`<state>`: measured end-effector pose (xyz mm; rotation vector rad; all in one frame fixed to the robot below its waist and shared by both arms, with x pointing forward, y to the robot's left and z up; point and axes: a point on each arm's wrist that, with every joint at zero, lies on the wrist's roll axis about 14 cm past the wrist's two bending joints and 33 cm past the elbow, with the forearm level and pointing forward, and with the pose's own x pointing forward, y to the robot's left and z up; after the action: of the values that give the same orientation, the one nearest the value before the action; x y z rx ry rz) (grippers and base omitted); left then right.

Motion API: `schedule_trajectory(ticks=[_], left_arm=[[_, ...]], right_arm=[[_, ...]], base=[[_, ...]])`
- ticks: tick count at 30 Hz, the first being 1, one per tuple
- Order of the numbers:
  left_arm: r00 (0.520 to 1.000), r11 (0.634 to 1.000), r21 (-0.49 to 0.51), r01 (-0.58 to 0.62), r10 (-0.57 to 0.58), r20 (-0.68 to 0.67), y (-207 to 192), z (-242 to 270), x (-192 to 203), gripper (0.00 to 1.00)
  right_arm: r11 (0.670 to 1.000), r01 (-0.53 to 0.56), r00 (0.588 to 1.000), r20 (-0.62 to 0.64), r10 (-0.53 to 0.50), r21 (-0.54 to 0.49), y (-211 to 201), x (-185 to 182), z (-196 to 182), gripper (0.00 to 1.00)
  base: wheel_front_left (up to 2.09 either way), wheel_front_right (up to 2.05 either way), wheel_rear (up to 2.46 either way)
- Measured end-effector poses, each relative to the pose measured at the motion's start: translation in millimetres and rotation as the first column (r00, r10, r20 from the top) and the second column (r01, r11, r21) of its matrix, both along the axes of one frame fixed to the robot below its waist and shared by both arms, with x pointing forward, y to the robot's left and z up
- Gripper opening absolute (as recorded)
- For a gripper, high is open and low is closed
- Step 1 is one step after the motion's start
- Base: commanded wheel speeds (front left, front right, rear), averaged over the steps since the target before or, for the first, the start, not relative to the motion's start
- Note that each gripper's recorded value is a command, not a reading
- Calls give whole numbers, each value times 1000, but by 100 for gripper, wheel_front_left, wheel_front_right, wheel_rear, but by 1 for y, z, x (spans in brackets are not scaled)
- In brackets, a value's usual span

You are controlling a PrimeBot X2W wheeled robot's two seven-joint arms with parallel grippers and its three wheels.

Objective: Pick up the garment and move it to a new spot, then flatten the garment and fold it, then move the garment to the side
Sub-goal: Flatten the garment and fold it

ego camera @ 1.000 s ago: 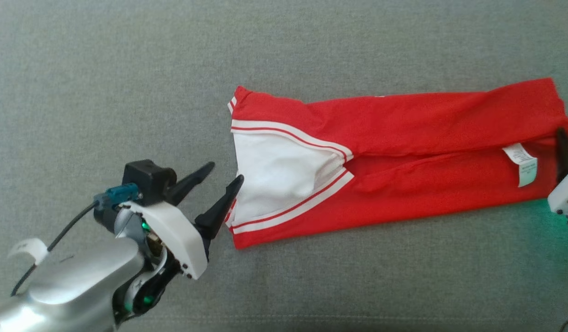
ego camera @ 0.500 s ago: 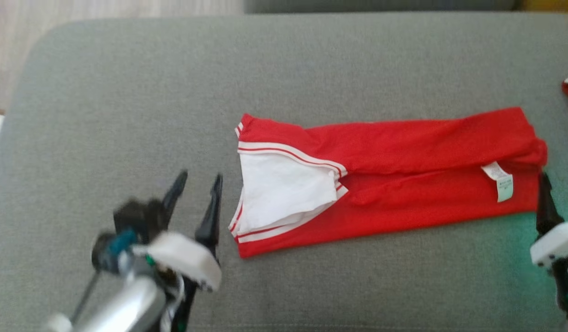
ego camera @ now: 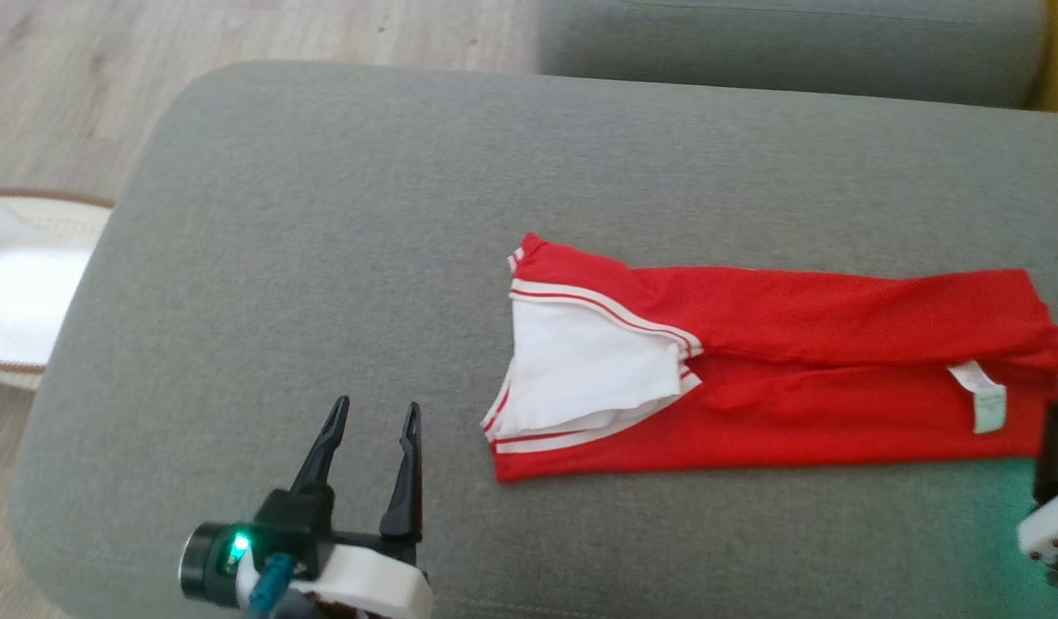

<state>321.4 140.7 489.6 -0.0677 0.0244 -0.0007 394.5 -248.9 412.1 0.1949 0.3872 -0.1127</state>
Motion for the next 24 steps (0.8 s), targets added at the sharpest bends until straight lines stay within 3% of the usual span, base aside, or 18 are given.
schedule_trajectory(ticks=[5,14,24], left_arm=[[1000,999,36,-1,0,23,-3,3,-6,100],[1000,999,35,8,-8,11,-8,-2,1,100],[999,999,30,35,-34,-7,-12,-9,15,100]], right_arm=[[999,38,996,-81,-39,-14,-12,8,-15,100],[998,46,984,-170,-53,-45,-20,52,-22,100],[999,27,951,-306,-38,-42,-18,55,-55,100]], base=[[0,0,0],[0,0,0],[0,0,0]])
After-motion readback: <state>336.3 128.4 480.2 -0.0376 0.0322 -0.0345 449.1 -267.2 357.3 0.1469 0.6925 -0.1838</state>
